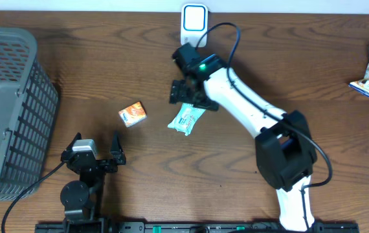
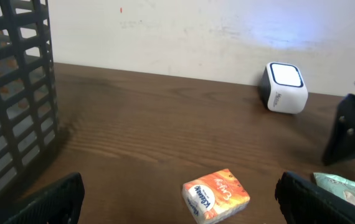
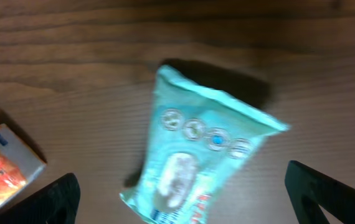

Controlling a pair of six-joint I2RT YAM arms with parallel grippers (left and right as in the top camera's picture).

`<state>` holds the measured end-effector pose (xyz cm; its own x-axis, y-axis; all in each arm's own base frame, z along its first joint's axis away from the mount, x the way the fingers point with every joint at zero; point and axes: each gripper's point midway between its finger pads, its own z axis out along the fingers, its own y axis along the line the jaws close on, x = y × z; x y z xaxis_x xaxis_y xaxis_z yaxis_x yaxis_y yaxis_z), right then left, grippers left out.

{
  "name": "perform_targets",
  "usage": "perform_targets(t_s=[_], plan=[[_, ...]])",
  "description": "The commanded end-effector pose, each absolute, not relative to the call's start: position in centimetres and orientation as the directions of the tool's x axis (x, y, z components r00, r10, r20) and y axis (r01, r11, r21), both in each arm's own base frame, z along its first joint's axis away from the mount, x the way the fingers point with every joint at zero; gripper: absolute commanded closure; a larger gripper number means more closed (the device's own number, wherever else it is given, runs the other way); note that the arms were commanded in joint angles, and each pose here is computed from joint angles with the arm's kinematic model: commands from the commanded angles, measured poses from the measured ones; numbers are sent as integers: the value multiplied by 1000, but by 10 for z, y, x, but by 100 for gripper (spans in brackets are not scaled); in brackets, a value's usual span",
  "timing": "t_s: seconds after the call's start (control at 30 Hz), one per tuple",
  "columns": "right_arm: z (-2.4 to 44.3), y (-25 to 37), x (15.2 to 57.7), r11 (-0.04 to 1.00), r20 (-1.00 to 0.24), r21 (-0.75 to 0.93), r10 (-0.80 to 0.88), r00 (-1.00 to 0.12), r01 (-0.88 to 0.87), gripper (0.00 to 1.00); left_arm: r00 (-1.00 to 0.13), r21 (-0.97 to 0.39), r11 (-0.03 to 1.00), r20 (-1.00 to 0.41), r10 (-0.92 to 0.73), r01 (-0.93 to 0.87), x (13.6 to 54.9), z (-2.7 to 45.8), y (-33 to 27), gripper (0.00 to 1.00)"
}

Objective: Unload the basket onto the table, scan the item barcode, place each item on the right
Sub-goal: 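Reach the right gripper to the teal wipes pack and grasp it, then lift the wipes pack and turn it in the right gripper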

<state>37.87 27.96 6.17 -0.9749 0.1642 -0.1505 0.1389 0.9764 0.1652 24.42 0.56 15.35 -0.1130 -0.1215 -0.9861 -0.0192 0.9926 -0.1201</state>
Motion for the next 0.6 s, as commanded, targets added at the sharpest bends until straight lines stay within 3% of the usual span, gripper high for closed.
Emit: perform_targets(t_s=[0.0,0.1,0.17,0.27,0.37,0.43,0.57], plan=[[24,284,376,987,-174,65,158,-972,149,1,-152,-109,994,-982,-111,-17,244,137,5,2],[0,283,369,990,-139,21,140,-980,138,3,-152,-109,994,-982,-111,-17,244,137,5,2],[-5,277,369,995,-136,-12,99,-986,102,10,-152,-109,994,-982,-111,-17,244,137,5,2],[-6,268,365,997,-123,-73,-22,-992,-13,12,-152,-109,994,-982,-111,-17,244,137,5,2],[-6,266,364,970,-96,-101,-229,-969,-220,26,-152,-109,994,-982,-111,-17,244,137,5,2],[-6,260,367,902,-71,-135,-422,-904,-411,28,-152,-109,994,-982,-111,-17,244,137,5,2],[3,231,387,652,17,-332,-718,-695,-682,17,-152,-109,994,-982,-111,-17,244,137,5,3]])
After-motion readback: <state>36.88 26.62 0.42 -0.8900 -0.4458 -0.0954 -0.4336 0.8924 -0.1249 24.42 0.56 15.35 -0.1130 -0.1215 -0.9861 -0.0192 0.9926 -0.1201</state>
